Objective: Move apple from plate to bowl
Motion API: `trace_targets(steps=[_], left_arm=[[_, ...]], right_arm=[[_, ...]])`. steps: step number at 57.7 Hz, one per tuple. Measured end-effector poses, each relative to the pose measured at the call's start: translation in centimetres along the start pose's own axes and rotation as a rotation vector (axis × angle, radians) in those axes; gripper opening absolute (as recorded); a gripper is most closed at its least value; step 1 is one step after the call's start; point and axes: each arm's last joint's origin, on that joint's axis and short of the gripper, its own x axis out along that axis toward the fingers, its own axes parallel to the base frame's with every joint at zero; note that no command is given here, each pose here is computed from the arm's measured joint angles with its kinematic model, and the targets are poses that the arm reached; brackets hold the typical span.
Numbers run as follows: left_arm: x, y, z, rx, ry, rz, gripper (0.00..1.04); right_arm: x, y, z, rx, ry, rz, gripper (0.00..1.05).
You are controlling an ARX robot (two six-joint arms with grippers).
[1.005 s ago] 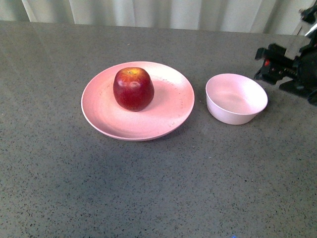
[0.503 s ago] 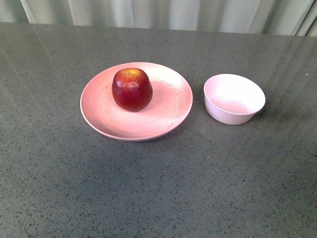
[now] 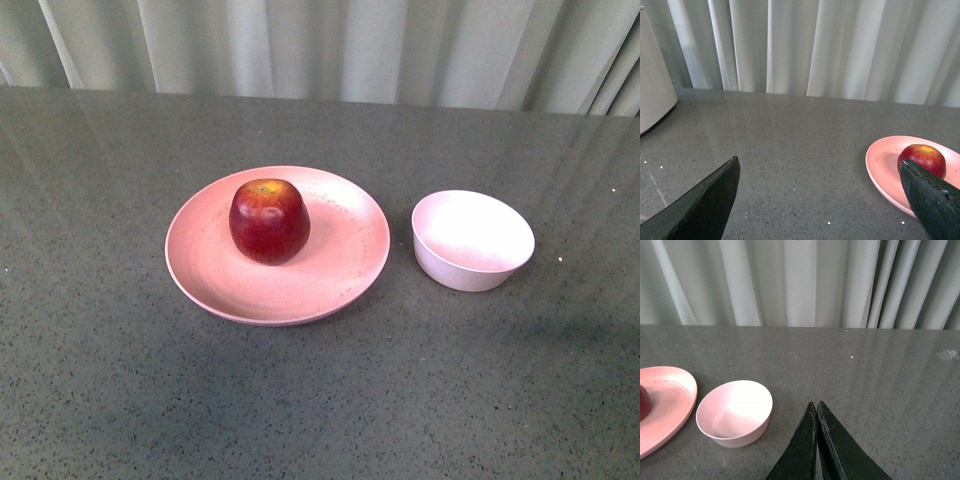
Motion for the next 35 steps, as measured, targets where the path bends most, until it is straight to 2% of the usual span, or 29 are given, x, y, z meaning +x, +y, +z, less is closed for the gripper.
trace_targets(steps=[25,26,35], left_arm=[[0.0,0.0,0.0,0.0,0.0,0.0,0.96],[0.0,0.0,0.0,0.0,0.0,0.0,0.96],[0.0,0.0,0.0,0.0,0.0,0.0,0.96]], right_arm=[[-2.7,0.0,0.8,0.0,-0.027,0.0,0.02],[-5.0,0.0,1.2,0.0,-0.04,0.0,0.02],[-5.3,0.0,1.1,0.0,-0.039,0.0,0.02]])
